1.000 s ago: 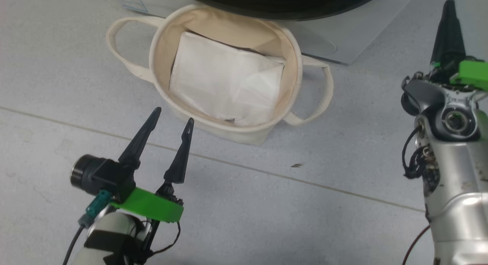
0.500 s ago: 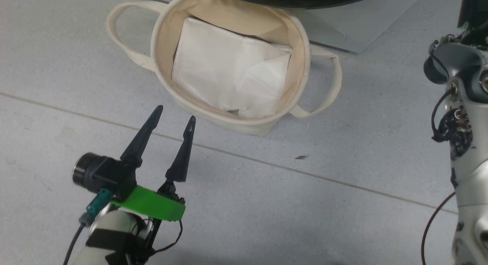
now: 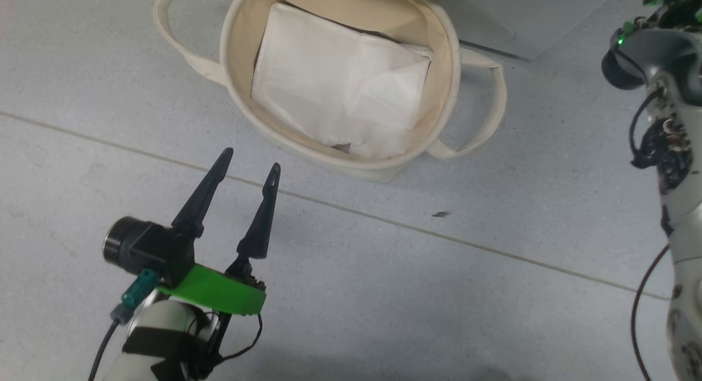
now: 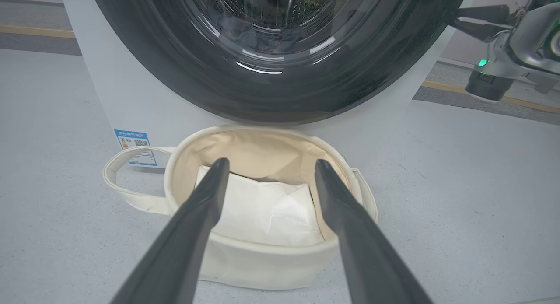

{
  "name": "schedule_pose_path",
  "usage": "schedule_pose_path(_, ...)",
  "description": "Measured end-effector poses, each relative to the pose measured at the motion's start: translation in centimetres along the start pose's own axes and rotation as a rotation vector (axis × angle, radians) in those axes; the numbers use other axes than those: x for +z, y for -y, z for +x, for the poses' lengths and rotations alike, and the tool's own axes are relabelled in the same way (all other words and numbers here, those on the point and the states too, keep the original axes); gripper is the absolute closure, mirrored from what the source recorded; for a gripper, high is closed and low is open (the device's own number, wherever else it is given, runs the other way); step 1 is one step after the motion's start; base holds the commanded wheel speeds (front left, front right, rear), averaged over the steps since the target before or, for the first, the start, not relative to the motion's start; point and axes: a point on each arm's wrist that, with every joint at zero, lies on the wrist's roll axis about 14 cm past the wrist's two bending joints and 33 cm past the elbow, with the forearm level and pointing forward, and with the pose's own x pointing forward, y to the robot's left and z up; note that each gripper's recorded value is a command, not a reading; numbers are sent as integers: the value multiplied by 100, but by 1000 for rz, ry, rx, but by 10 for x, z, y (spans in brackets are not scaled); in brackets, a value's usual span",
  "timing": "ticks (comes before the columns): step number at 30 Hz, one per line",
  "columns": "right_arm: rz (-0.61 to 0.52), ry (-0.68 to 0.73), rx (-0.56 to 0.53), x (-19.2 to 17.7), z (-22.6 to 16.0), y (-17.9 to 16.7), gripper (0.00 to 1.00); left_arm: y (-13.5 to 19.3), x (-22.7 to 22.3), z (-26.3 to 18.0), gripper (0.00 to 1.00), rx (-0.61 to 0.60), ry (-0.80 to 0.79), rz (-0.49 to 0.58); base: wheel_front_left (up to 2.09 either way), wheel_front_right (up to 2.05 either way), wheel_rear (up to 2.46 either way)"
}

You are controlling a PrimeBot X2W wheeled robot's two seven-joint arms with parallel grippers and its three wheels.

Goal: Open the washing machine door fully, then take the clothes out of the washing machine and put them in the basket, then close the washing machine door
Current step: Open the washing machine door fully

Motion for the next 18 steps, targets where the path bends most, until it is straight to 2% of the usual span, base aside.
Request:
schedule_pose_path(14,52,-98,-9,-10,1,3,100,-6,5,4,0,13,15,5,0,0,0)
schedule_pose_path(18,31,-143,-28,-15,-3,9,100,-7,6,5,0,21,20,0,0,0,0)
